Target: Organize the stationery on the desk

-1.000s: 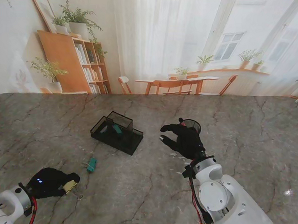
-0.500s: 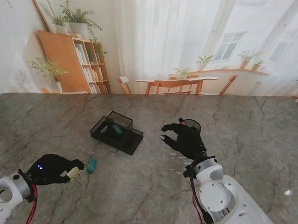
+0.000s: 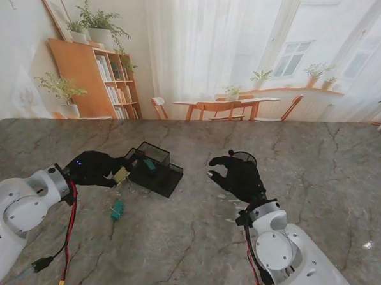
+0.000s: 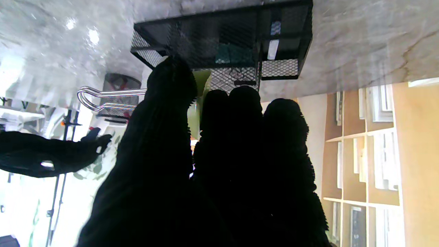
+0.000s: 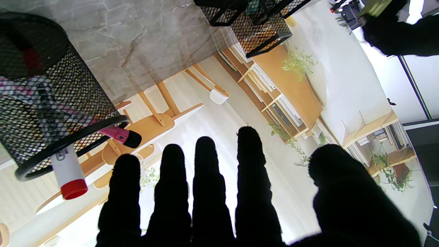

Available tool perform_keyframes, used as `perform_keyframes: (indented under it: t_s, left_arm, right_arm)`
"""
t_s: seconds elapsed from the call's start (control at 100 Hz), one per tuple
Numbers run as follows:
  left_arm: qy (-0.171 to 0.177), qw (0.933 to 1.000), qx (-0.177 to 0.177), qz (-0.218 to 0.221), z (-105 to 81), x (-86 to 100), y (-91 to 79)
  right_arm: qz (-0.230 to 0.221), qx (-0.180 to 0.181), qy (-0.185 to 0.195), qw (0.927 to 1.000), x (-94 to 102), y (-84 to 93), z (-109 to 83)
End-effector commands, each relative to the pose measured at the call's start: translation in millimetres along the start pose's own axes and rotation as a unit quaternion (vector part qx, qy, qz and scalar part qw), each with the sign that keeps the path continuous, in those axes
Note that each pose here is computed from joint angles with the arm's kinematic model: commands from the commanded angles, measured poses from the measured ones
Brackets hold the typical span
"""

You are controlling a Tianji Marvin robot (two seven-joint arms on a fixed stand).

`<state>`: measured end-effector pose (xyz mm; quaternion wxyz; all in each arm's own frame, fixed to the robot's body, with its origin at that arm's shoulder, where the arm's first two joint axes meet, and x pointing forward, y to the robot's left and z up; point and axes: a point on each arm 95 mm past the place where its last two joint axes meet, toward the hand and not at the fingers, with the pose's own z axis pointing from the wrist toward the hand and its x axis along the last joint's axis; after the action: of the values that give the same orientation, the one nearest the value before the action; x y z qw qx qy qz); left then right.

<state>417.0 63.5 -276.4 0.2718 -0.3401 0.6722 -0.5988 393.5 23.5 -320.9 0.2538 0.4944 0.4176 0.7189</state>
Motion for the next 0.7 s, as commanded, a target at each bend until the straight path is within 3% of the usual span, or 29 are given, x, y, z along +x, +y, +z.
perform_keyframes:
  t_s: [0.0,0.34,0.69]
  left_arm:
    - [0.002,0.9999,0.012,-0.005,14.7,0.7,-11.7]
    - [-0.002,0.9988,0.030,-0.040,76.1,-5.5,-26.1]
    - [-0.020,0.9974,0.008,-0.068,119.8,-20.7,-18.3]
  right_arm:
    - [0.003,0.003,-0.001,1.0000,0.3,-1.1,-1.3]
    - [0.008,0.002,-0.006,1.0000,-1.2,-1.2,-1.4]
    - [0.009,-0.001,-0.009,0.9999,-1.6,-0.3,-1.7]
